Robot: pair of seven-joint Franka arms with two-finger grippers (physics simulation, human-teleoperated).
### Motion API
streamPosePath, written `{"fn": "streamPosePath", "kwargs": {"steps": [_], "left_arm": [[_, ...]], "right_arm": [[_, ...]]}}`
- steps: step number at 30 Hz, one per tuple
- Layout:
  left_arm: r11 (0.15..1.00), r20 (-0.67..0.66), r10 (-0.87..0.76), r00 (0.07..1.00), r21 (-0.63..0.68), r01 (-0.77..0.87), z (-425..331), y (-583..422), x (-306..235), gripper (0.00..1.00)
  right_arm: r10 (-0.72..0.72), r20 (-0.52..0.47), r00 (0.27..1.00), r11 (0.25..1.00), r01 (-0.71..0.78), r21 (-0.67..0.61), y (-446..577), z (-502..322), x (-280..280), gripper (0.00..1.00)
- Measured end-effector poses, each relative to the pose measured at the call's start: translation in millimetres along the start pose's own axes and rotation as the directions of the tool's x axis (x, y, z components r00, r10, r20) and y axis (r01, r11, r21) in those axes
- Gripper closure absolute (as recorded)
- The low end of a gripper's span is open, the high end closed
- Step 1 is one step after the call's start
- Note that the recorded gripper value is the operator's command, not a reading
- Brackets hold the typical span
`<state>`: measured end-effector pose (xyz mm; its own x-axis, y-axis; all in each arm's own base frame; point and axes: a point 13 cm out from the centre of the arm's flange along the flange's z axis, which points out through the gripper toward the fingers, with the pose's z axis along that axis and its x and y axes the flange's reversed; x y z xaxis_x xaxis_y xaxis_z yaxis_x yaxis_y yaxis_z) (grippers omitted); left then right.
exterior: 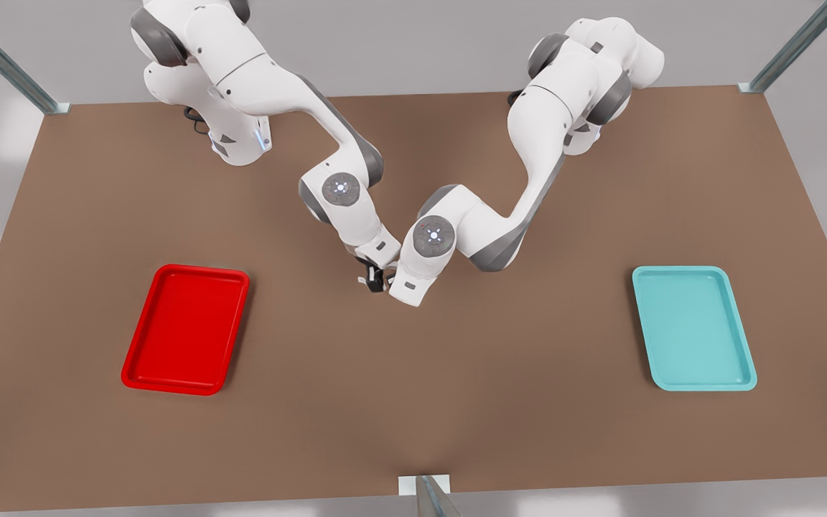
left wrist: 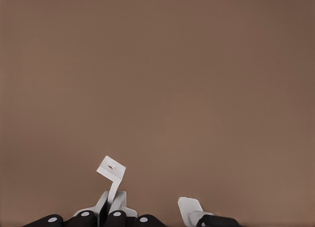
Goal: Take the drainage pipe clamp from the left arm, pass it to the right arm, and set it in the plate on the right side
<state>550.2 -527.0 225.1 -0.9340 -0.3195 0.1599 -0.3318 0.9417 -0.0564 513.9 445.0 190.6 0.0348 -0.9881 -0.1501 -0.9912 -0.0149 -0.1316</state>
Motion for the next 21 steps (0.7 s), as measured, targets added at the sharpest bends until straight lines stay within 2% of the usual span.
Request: {"fn": "streamPosePath", "kwargs": {"steps": [1,2,3,4,8,9,11,13,16,18,21], "left_arm": [[1.0,0.0,-0.001,1.0,0.0,0.001,-0.1,-0.1,0.0,0.79],[1.0,0.0,-0.002,1.0,0.0,0.002,-0.1,-0.1,-0.1,0.79],[1.0,0.0,-0.003,1.0,0.0,0.003,0.0,-0.1,0.0,0.08],[1.0,0.0,-0.004,1.0,0.003,0.004,0.3,-0.5,-0.7,0.0],[0.999,-0.004,-0.019,1.0,0.033,0.019,-5.9,-2.7,-6.7,0.0],[0.998,-0.005,-0.046,0.999,0.052,0.046,-27.6,6.5,-21.6,0.0],[0.984,0.006,-0.149,0.989,0.101,0.148,-110.5,61.6,-88.8,0.0],[0.953,0.009,-0.283,0.959,0.12,0.279,-180.1,164.4,-169.9,0.0],[0.912,0.0,-0.403,0.915,0.081,0.401,-226.5,308.3,-234.2,0.0],[0.924,-0.005,-0.383,0.924,0.002,0.383,-238.1,352.5,-215.3,0.0],[0.951,-0.053,-0.289,0.956,-0.128,0.281,-233.5,375.0,-153.6,0.0]], "right_arm": [[-0.003,0.0,1.0,1.0,0.003,0.0,0.0,0.2,0.0,0.71],[-0.006,0.0,1.0,1.0,0.006,0.0,0.0,0.1,-0.4,0.79],[-0.009,0.0,1.0,1.0,0.009,0.0,0.1,0.3,-0.6,0.79],[-0.011,0.0,1.0,1.0,0.011,0.0,-0.2,0.6,-1.2,0.79],[-0.021,0.007,1.0,1.0,0.021,0.005,-5.4,-3.8,-2.1,0.79],[-0.023,0.009,1.0,1.0,0.023,0.006,-6.4,-5.6,-2.2,0.79],[-0.025,0.008,1.0,1.0,0.025,0.002,-6.3,-4.8,-0.4,0.79],[-0.024,0.007,1.0,1.0,0.024,0.0,-7.7,-4.4,2.6,0.79],[-0.022,0.004,1.0,1.0,0.022,-0.002,-10.1,-4.7,8.0,0.79],[0.04,-0.018,0.999,0.999,-0.04,-0.006,-25.9,-7.4,55.0,0.79],[0.254,-0.065,0.965,0.967,-0.254,0.011,-90.9,-29.0,212.6,0.79]]}}
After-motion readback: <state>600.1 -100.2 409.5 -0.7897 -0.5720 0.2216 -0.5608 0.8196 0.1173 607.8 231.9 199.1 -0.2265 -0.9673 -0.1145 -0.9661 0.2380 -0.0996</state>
